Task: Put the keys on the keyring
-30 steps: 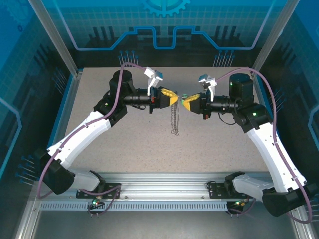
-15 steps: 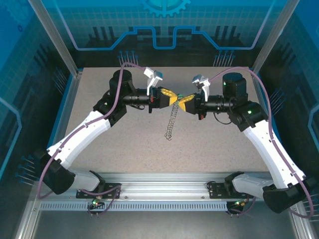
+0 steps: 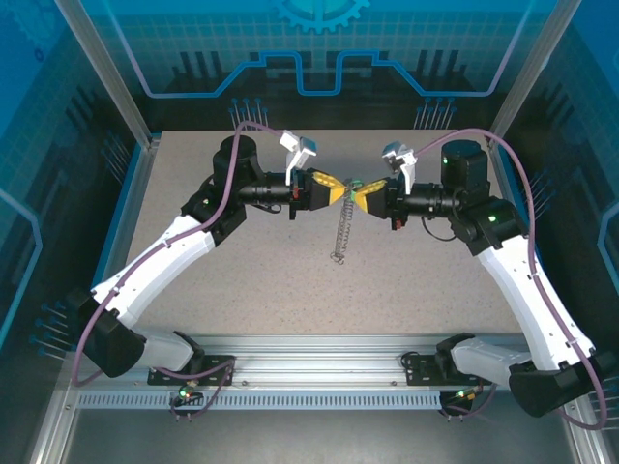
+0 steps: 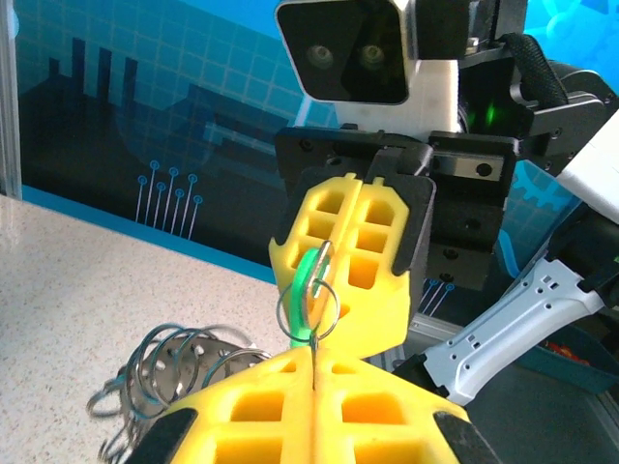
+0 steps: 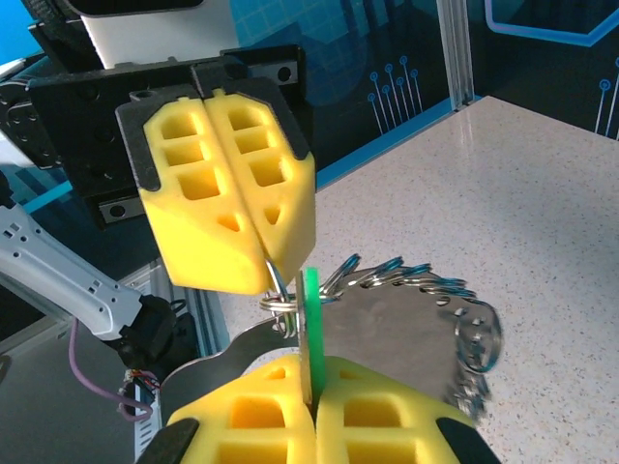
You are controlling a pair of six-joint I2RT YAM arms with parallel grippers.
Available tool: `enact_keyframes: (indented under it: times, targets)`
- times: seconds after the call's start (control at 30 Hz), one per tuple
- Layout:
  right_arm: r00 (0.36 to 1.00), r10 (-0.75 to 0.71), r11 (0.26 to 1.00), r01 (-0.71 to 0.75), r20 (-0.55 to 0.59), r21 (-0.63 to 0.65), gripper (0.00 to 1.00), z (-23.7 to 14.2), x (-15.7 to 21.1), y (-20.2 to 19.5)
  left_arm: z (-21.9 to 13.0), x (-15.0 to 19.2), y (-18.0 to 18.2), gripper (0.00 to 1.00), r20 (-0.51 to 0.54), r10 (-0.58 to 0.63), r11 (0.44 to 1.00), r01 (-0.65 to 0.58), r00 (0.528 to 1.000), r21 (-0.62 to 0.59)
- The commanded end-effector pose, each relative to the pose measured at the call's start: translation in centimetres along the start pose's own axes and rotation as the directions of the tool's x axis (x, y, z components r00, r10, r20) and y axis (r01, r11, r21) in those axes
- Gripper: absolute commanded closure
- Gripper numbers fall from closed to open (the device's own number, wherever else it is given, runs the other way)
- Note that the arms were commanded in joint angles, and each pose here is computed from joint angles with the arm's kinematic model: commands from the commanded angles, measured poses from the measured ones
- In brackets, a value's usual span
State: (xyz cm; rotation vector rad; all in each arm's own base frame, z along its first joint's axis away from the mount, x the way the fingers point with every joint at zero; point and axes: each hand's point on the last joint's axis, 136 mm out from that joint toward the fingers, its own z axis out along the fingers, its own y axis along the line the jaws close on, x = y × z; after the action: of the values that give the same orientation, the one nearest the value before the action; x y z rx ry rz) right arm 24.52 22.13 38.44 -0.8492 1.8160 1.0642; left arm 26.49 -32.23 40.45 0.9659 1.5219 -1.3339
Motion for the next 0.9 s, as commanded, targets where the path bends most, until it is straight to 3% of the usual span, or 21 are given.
enact_keyframes:
  times: [0.0, 0.4, 0.5, 0.6, 0.73, 0.87]
  targets:
    - [0.999, -0.033, 0.999, 0.032, 0.037, 0.039, 1.0, -1.5, -1.4, 0.0, -0.5, -0.8, -1.6, 1.0, 0.015, 0.063, 0.997, -0.064, 0.998, 0.036]
    - [0.999, -0.015, 0.998, 0.012, 0.05, 0.055, 1.0, -1.7, -2.3, -0.8, -0.5, -0.5, -1.4, 1.0, 0.013, 0.054, 0.998, -0.055, 0.998, 0.024]
    - [0.999, -0.002, 0.998, -0.001, 0.049, 0.062, 1.0, -1.3, -2.3, -1.4, -0.5, -0.4, -1.0, 0.72, 0.018, 0.047, 0.999, -0.047, 0.999, 0.001]
    - [0.999, 0.012, 0.998, -0.014, 0.041, 0.067, 1.0, -0.8, -2.2, -2.1, -0.7, -0.4, -0.3, 0.53, 0.031, 0.048, 0.998, -0.046, 0.998, -0.043]
    - [0.999, 0.032, 0.996, -0.034, 0.03, 0.078, 1.0, -0.2, -1.8, -3.3, -1.3, -0.4, 0.6, 0.42, 0.052, 0.054, 0.991, -0.047, 0.997, -0.122]
    - [0.998, 0.059, 0.994, -0.061, 0.024, 0.095, 1.0, 0.6, -1.4, -5.0, -2.2, -0.4, 1.7, 0.37, 0.076, 0.059, 0.976, -0.042, 0.995, -0.215]
